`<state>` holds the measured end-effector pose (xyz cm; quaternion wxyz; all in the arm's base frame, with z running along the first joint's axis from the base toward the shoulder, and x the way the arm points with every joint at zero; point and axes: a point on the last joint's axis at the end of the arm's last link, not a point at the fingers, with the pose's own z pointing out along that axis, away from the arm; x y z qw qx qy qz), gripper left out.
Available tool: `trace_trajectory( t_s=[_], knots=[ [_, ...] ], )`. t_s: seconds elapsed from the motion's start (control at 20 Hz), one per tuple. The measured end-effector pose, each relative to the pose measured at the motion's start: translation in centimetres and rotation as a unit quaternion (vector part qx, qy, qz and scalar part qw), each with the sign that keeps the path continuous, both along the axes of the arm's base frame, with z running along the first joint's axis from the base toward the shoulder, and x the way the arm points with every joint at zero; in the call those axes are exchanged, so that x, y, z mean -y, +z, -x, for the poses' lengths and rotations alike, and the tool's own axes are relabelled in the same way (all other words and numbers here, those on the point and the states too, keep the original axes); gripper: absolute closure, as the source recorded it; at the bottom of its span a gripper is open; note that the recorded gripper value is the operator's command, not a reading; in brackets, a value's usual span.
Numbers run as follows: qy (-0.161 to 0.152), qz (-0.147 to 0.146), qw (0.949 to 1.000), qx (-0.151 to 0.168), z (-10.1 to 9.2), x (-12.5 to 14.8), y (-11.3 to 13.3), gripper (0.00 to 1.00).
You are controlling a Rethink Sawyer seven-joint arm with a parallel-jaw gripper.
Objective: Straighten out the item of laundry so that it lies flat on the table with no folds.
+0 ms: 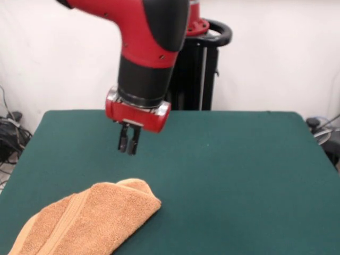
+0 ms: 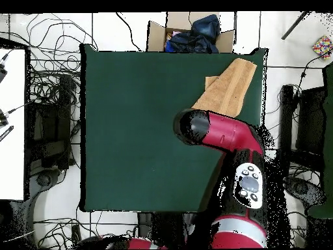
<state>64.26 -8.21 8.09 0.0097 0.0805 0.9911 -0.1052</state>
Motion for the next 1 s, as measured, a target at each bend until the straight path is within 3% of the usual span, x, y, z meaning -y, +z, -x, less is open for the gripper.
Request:
trace_trajectory(
  t_s=[0.45, 1.0],
  knots=[
    [-0.009, -0.013, 0.9996, 0.024, -1.6, -2.9, 2.1, 1.0],
    [-0.009, -0.016, 0.9996, 0.02, -1.4, -3.0, 1.5, 1.0]
  ],
)
